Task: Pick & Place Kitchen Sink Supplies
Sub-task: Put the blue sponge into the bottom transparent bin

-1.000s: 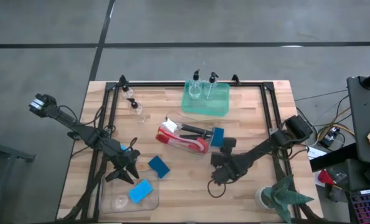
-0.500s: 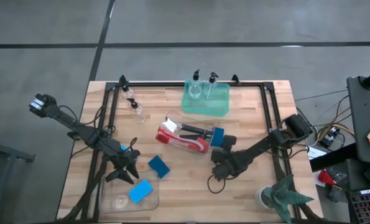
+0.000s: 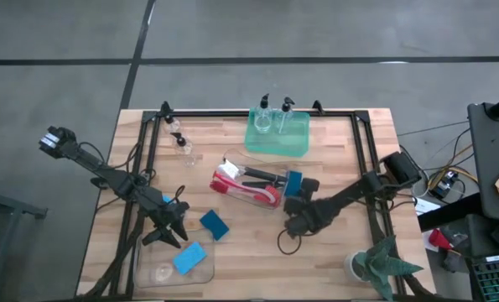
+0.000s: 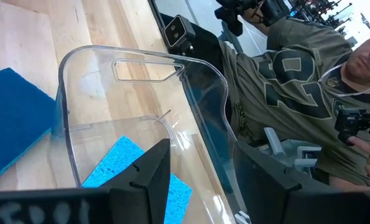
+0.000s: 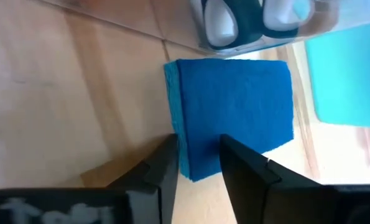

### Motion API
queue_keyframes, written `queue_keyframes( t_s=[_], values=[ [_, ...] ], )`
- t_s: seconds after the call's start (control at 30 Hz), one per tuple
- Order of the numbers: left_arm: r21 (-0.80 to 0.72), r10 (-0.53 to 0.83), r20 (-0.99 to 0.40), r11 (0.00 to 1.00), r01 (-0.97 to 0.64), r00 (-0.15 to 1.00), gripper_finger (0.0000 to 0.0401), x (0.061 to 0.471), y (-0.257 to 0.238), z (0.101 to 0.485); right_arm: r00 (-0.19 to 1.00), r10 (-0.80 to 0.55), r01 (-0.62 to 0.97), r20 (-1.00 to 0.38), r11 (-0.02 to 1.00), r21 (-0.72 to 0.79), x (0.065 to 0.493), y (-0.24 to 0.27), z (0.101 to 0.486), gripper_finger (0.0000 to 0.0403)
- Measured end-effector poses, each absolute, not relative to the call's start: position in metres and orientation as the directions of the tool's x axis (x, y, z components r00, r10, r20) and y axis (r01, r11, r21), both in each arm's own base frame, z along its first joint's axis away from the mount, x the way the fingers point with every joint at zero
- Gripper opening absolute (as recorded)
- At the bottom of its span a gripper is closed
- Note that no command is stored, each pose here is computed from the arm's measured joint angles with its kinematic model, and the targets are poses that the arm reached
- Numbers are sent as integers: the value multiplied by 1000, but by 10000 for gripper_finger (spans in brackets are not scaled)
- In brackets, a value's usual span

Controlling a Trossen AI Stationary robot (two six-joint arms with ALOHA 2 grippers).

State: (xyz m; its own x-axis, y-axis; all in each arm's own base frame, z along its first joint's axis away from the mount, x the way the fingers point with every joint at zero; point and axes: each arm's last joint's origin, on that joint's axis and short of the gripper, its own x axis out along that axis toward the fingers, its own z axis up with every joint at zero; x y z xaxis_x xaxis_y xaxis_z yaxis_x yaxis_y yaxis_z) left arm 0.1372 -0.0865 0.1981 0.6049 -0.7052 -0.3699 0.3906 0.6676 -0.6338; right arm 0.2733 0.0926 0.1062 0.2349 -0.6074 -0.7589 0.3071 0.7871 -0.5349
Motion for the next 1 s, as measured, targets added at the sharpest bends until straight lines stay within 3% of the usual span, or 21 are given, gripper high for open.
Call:
queue_keyframes(
  t_s=[0.33,0.77,1.0],
  values=[
    [-633,-705,-370,668,391,605,165,137,-86,198,198,-569,334,-798,804,-491,276,85,105,17],
    [-630,-695,-382,678,378,609,165,137,-86,194,71,-420,273,-905,881,-387,283,110,143,9],
    [-621,-691,-366,680,389,623,165,137,-86,196,142,-237,236,-961,951,-200,298,143,184,8]
  ],
)
